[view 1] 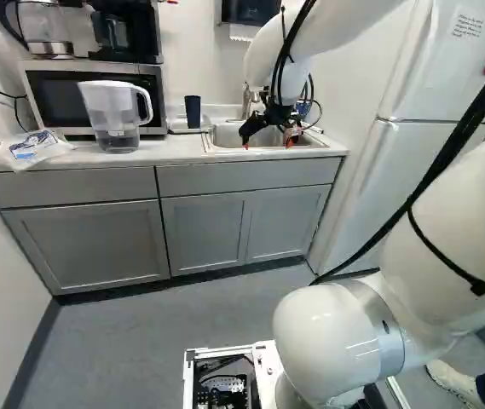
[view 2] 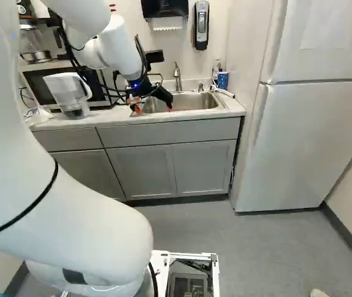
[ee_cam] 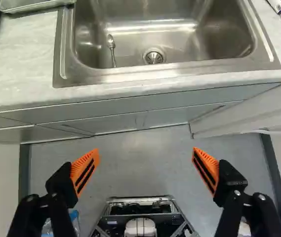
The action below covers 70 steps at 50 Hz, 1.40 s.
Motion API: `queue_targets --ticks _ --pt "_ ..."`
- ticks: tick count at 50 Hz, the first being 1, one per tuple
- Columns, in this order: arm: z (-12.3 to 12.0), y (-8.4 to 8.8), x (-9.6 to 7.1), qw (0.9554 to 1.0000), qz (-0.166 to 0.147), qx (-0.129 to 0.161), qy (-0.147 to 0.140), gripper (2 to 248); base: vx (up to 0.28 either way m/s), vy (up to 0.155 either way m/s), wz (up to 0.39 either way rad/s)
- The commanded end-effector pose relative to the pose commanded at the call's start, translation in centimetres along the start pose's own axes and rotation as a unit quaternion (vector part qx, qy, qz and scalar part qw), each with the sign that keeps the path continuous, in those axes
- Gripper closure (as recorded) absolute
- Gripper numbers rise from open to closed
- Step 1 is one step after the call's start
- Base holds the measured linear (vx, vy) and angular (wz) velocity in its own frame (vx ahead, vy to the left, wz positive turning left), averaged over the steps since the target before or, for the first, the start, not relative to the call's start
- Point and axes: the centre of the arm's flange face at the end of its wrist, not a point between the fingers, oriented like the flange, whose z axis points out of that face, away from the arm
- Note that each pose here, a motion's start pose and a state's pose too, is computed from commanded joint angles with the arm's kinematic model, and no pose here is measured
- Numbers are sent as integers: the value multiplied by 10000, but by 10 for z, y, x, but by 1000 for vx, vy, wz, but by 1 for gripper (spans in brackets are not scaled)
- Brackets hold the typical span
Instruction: Rinse the cup and place it in the tray
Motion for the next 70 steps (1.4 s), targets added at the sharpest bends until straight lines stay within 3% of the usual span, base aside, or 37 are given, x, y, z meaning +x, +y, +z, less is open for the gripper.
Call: queue_targets --ticks 33,70 --pt "27 -1 -27 9990 -18 166 410 3 0 0 0" --pt "71 -1 -85 9917 4 384 1226 3 0 0 0"
